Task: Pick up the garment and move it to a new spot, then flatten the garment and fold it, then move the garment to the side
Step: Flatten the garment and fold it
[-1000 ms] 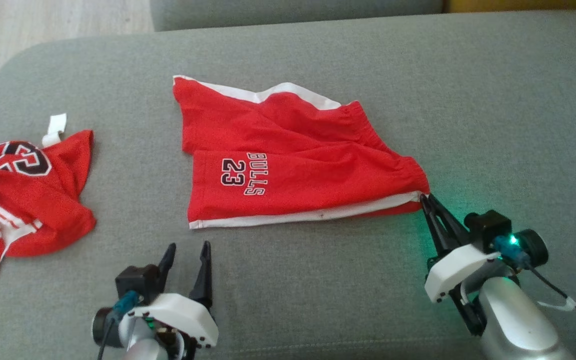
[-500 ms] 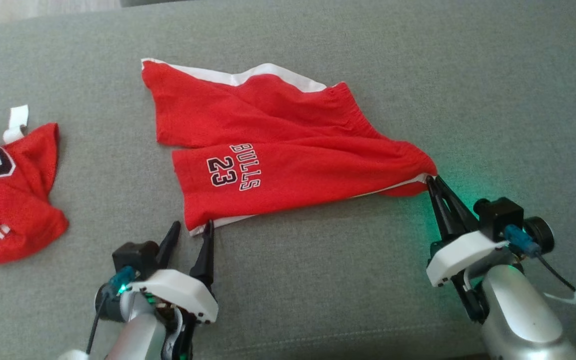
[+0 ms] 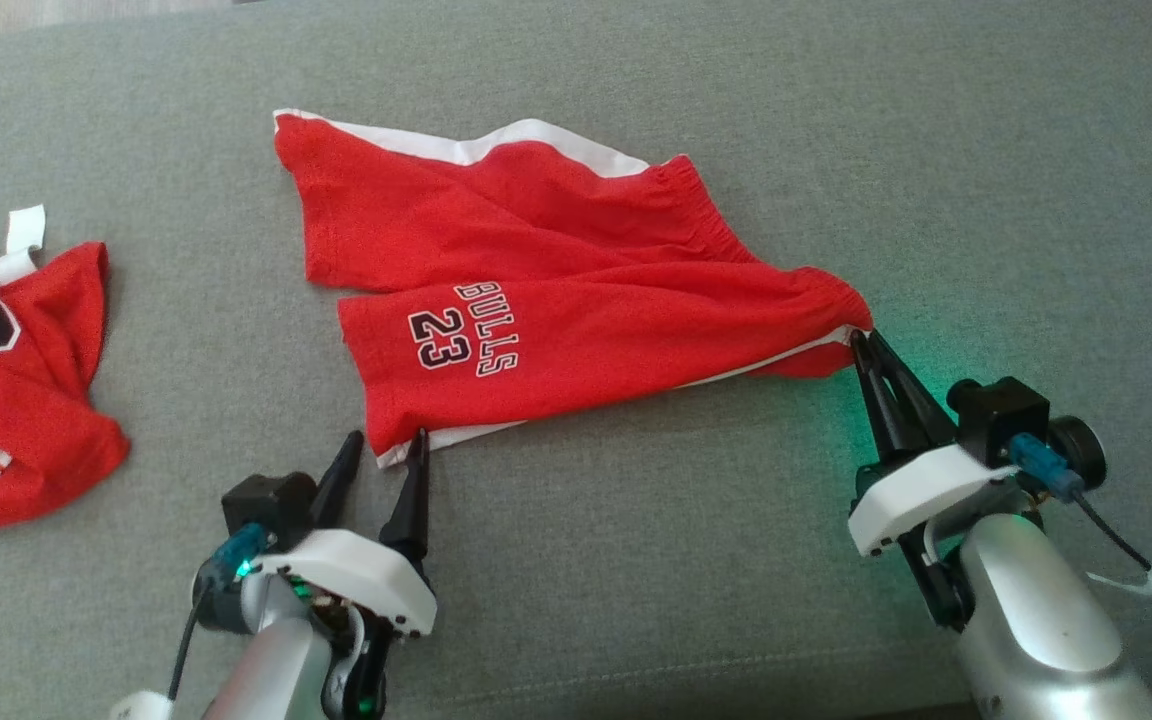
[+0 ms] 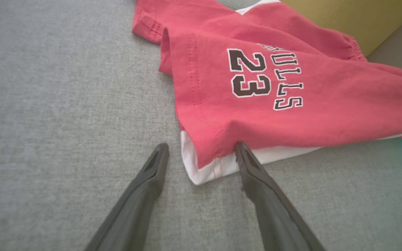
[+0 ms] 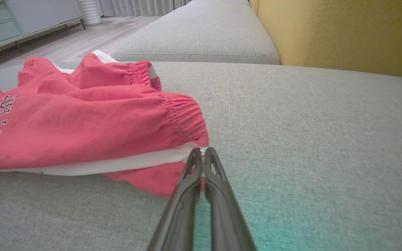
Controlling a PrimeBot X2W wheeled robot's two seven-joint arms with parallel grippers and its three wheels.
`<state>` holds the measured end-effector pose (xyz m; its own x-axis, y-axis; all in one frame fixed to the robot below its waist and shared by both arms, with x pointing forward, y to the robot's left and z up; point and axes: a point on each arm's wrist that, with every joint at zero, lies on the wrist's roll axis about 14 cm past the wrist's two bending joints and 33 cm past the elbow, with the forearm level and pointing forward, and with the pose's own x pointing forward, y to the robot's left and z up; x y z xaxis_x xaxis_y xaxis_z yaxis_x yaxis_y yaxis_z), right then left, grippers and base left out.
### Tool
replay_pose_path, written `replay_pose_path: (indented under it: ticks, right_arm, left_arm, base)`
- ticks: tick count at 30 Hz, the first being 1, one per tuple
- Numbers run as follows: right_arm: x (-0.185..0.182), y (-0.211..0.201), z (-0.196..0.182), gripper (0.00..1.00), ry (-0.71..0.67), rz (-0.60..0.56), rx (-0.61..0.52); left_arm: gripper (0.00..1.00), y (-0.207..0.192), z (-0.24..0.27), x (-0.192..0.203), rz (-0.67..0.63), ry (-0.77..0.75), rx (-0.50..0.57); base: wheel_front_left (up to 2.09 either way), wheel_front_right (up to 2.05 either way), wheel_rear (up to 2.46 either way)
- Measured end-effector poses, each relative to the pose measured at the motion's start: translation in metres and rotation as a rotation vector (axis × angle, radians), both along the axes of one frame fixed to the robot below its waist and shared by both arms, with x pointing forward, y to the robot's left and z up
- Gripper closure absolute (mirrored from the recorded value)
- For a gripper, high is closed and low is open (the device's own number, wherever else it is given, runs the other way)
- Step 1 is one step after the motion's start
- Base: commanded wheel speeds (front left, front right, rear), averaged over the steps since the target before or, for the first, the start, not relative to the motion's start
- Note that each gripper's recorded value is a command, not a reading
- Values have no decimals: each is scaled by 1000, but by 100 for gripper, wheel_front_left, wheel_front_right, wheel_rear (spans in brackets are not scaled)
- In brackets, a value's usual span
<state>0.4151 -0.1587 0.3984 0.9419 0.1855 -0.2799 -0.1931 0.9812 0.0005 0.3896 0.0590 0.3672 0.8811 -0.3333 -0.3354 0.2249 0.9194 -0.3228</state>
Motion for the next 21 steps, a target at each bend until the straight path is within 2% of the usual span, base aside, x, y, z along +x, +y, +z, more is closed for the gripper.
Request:
replay_pose_path:
  ticks: [16,17,18,19,20,21]
  right_arm:
    - [1,1,3,100,-7,-8,14]
    - [1,1,2,100,-6,-8,14]
    - [1,1,2,100,-5,-8,14]
    - [1,1,2,100,-5,-8,14]
    - [1,1,2,100,-5,-8,14]
    - [2,1,2,100,-5,-8,14]
  left_arm:
    - [0,-7,-2,-11,-39,3,13]
    - [34,-7,-2,-11,-39,4,15]
    - [75,-6,-3,-11,-37,6,18]
    - [88,-5,-4,-12,-37,10,22]
    - [96,-4,-5,-12,-38,12,23]
    - [100,-5,-5,-12,-39,12,23]
  base:
    - [0,0,0]
    - [0,0,0]
    - [0,0,0]
    - [0,0,0]
    - [0,0,0]
    - [0,0,0]
